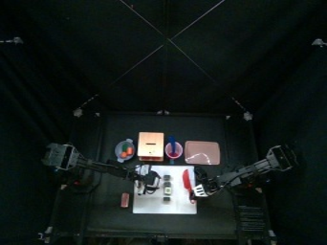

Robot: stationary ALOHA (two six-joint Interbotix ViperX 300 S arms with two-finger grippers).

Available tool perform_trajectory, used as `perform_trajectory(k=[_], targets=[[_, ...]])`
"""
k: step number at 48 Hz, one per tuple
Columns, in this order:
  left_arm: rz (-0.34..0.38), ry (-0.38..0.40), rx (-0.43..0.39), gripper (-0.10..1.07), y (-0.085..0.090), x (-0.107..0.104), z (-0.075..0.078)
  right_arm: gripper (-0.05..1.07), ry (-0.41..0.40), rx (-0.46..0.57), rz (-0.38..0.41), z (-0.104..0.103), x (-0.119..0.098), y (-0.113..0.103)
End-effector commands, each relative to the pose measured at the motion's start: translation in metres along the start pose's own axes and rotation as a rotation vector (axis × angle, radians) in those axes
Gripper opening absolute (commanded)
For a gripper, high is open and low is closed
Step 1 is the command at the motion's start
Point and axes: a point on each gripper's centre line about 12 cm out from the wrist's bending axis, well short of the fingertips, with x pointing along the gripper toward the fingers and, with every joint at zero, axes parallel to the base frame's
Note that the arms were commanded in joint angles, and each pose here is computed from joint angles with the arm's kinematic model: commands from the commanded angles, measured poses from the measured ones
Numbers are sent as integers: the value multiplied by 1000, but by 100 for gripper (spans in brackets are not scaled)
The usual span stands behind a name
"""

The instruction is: Place cut sushi roll on plate

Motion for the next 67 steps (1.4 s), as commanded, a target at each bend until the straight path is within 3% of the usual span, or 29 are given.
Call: perform_trajectory(k=[1, 9, 13, 16, 23, 33, 34, 44, 51, 60, 67], targets=[[18, -56, -9, 90, 6, -10, 17, 92, -106, -186, 82, 16, -20, 20], [44, -91, -47, 90, 16, -22, 22, 92, -356, -611, 135, 45, -50, 34], [56, -114, -60, 90, 20, -28, 22, 92, -427, -761, 130, 50, -56, 34], [61, -136, -65, 90, 21, -33, 23, 92, -461, -806, 119, 55, -59, 32], [78, -165, -100, 90, 25, -45, 18, 92, -492, -809, 100, 65, -61, 23], [93, -155, -127, 90, 30, -45, 6, 92, -488, -792, 98, 69, -59, 16], [101, -137, -128, 90, 33, -45, 0, 92, -472, -772, 101, 68, -56, 15], [103, -155, -125, 90, 34, -45, 5, 92, -475, -730, 74, 79, -51, 19], [101, -166, -127, 90, 33, -45, 9, 92, -448, -608, 34, 102, -30, 30], [98, -173, -120, 90, 32, -46, 10, 92, -394, -626, 87, 113, 7, 58], [102, -162, -130, 90, 33, -47, 5, 91, -371, -626, 74, 117, 24, 60]])
